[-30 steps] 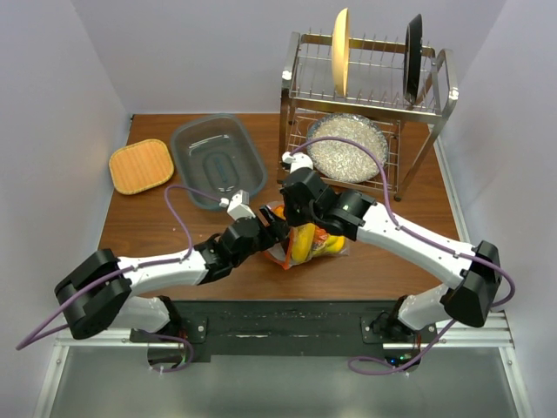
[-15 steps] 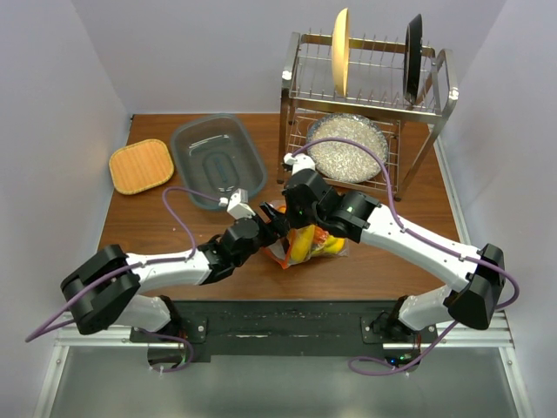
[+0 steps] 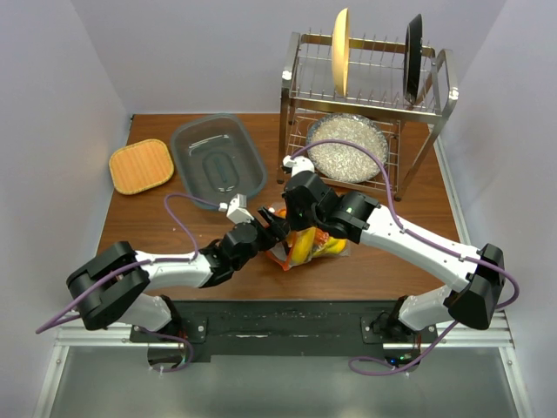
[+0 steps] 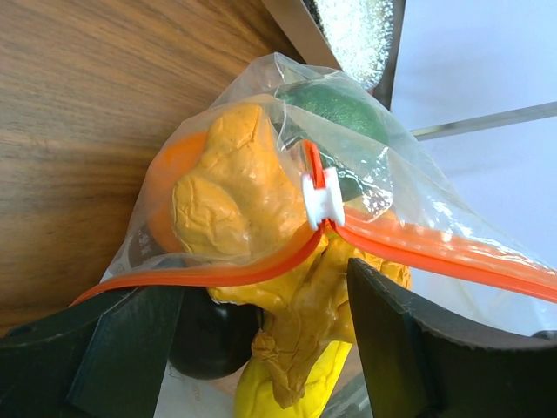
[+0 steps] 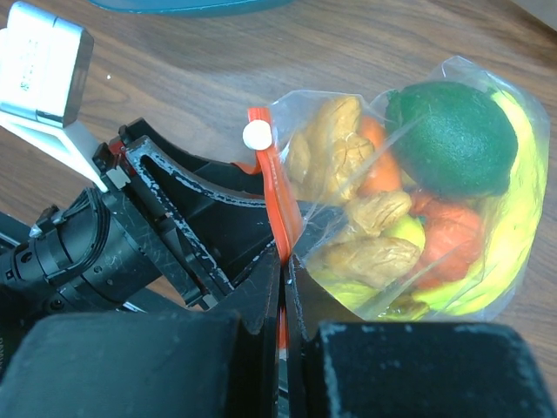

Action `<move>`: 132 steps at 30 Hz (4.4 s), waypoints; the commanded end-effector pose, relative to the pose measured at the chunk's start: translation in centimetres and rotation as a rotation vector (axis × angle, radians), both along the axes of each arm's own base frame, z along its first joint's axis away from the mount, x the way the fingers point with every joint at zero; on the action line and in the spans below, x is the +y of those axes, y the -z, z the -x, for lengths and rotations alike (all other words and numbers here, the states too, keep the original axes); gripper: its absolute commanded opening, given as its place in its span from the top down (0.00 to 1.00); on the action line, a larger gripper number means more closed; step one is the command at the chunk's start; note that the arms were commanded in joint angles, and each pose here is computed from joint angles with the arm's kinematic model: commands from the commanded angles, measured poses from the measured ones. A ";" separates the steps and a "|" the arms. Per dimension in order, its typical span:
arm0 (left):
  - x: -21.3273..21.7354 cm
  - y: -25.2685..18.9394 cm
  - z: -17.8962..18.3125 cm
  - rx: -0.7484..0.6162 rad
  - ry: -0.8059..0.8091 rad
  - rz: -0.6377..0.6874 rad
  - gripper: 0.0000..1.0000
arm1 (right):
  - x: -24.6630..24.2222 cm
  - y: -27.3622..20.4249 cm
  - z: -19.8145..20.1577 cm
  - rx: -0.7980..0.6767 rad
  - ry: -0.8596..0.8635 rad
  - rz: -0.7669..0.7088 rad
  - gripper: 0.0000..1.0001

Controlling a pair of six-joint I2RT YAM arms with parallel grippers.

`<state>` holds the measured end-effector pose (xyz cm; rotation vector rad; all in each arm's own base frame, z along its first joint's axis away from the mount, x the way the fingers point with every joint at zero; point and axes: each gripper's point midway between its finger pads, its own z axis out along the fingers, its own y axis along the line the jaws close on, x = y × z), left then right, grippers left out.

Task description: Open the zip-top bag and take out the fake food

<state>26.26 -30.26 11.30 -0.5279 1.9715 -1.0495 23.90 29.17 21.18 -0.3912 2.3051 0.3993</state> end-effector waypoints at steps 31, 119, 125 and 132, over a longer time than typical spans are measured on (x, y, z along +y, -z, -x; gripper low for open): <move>0.0 -4.0 1.3 -0.108 0.151 -0.126 0.94 | -1.5 -1.9 -3.8 -0.125 0.103 0.057 1.00; 1.6 -6.2 1.2 -0.254 0.428 -0.658 0.50 | -5.0 -0.7 -2.9 -0.019 0.083 -0.142 1.00; -1.4 -5.5 1.7 -0.365 0.594 -0.660 0.47 | -5.6 -0.2 -2.2 -0.008 0.087 -0.140 1.00; -4.0 -3.8 3.0 -0.399 0.712 -0.677 0.47 | -6.2 0.2 -1.9 -0.007 0.097 -0.129 1.00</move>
